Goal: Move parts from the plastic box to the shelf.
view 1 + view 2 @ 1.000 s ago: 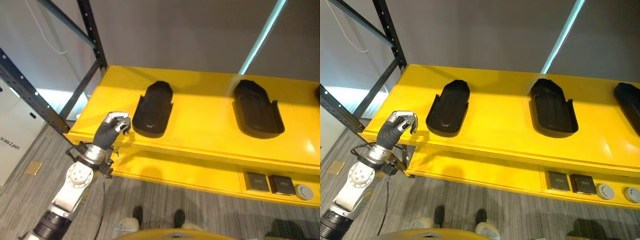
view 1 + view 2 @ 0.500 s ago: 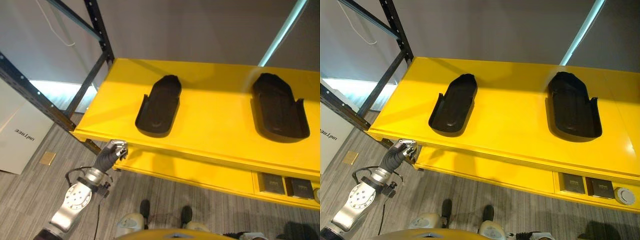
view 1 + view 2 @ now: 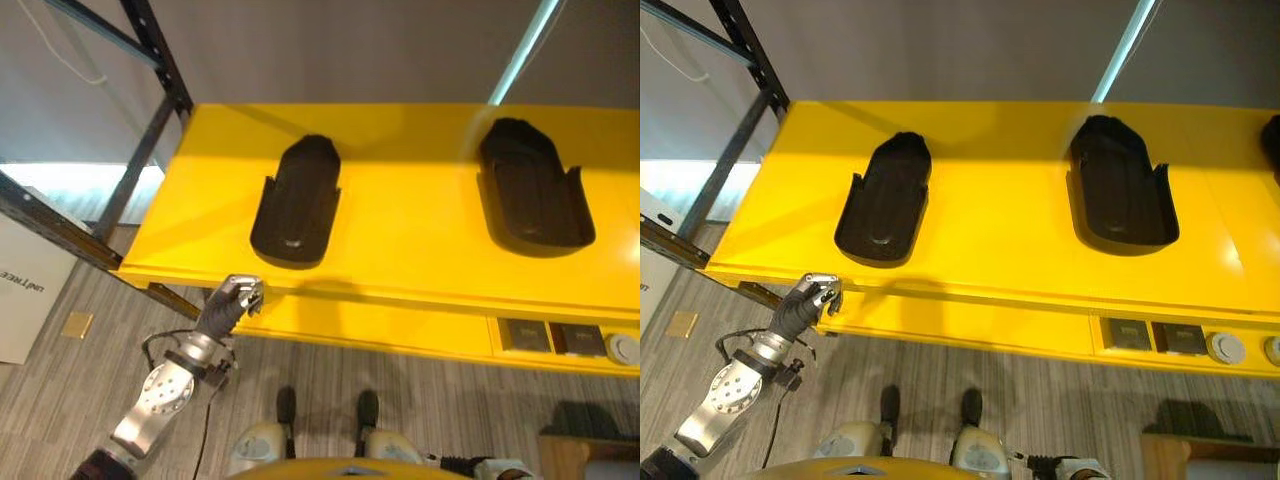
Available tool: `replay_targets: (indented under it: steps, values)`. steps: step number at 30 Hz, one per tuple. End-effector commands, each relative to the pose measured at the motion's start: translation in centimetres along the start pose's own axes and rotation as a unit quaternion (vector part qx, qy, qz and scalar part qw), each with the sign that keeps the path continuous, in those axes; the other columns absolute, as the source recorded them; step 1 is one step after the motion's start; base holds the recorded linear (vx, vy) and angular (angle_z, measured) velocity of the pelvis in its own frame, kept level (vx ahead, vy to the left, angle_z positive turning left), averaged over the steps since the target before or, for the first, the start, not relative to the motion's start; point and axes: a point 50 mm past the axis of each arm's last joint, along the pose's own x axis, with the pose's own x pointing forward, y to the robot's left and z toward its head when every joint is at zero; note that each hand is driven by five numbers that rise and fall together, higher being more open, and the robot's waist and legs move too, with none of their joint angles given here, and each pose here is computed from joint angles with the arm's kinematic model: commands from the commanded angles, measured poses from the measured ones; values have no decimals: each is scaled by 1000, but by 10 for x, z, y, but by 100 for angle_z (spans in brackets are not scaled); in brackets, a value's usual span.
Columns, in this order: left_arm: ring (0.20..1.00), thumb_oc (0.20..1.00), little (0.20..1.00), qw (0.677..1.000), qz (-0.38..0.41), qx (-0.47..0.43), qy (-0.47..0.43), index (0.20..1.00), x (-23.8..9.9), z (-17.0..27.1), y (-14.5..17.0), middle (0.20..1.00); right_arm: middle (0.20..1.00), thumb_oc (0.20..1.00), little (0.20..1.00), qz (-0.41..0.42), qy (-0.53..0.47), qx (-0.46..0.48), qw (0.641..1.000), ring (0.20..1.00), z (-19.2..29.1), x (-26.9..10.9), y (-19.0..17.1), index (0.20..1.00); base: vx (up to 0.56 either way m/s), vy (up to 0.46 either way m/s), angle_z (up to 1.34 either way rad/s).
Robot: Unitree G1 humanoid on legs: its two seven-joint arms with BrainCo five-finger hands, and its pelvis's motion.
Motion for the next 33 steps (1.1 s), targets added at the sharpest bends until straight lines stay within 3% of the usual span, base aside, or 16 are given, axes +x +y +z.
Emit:
replay_targets:
  steps: [1,10,33]
  values:
    - [200,200,200,996,15,-9,-85,200,16,24,-1,200,1000,1000,1000,13,-20,18,1000,1000,15,1,13,1000,0,0,0]
    - [200,200,200,988,66,-2,-138,200,34,40,2,200,1000,1000,1000,-2,-44,11,999,1000,12,2,12,1000,28,-9,-7]
    - [200,200,200,986,140,21,-88,200,59,25,9,200,1000,1000,1000,4,-69,-6,998,1000,23,0,20,1000,-1,-2,-6]
